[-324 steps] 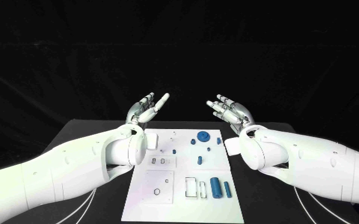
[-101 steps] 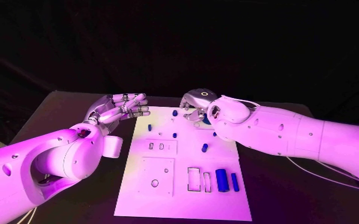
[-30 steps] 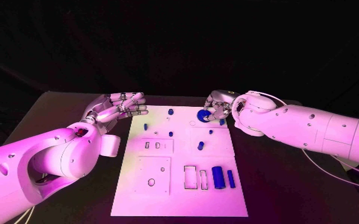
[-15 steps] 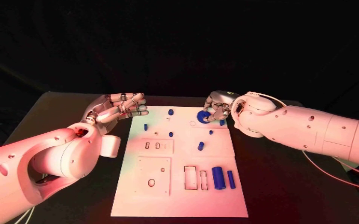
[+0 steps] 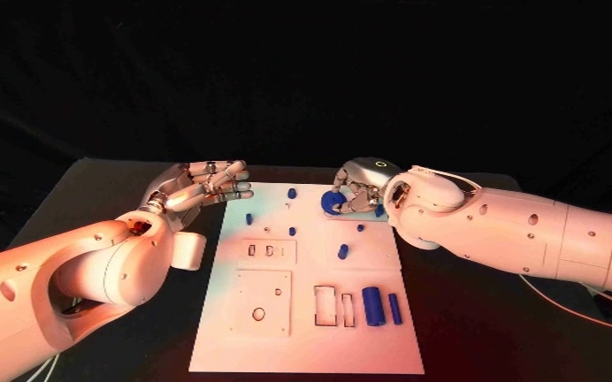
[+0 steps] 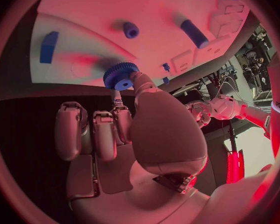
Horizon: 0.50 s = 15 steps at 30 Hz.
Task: Assemble the parts on the task board
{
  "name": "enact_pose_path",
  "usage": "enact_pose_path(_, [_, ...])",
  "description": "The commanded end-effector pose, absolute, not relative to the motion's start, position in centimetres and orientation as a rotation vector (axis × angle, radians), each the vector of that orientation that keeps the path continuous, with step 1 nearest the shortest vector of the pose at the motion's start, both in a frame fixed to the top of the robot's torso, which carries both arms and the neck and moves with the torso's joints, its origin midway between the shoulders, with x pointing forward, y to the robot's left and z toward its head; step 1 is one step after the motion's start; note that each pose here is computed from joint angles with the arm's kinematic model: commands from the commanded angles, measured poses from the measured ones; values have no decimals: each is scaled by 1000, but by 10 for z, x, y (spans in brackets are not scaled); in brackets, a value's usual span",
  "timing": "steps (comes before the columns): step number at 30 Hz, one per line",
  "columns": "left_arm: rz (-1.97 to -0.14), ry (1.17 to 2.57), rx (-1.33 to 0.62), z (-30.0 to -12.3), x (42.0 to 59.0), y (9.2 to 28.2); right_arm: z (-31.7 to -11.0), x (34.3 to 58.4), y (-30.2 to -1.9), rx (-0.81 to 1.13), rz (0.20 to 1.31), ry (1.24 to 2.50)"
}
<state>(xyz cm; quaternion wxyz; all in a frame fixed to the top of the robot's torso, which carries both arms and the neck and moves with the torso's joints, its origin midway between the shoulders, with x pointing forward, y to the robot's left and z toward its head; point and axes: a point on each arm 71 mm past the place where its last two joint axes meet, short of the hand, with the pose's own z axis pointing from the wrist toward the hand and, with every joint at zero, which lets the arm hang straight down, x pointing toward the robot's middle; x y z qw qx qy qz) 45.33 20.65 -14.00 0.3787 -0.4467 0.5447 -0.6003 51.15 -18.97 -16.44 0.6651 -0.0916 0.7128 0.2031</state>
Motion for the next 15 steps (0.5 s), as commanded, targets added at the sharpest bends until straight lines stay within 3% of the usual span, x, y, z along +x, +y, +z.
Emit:
enact_pose_path(1, [-1555, 1397, -1127, -139, 453, 204, -152, 506, -174, -243, 445, 1487])
enact_pose_path(8, [-1561, 1401, -1125, -139, 453, 203, -148, 500, -130, -308, 501, 1453])
enact_pose_path(15, [-1564, 1403, -1124, -139, 453, 202, -155, 505, -107, -337, 495, 1458])
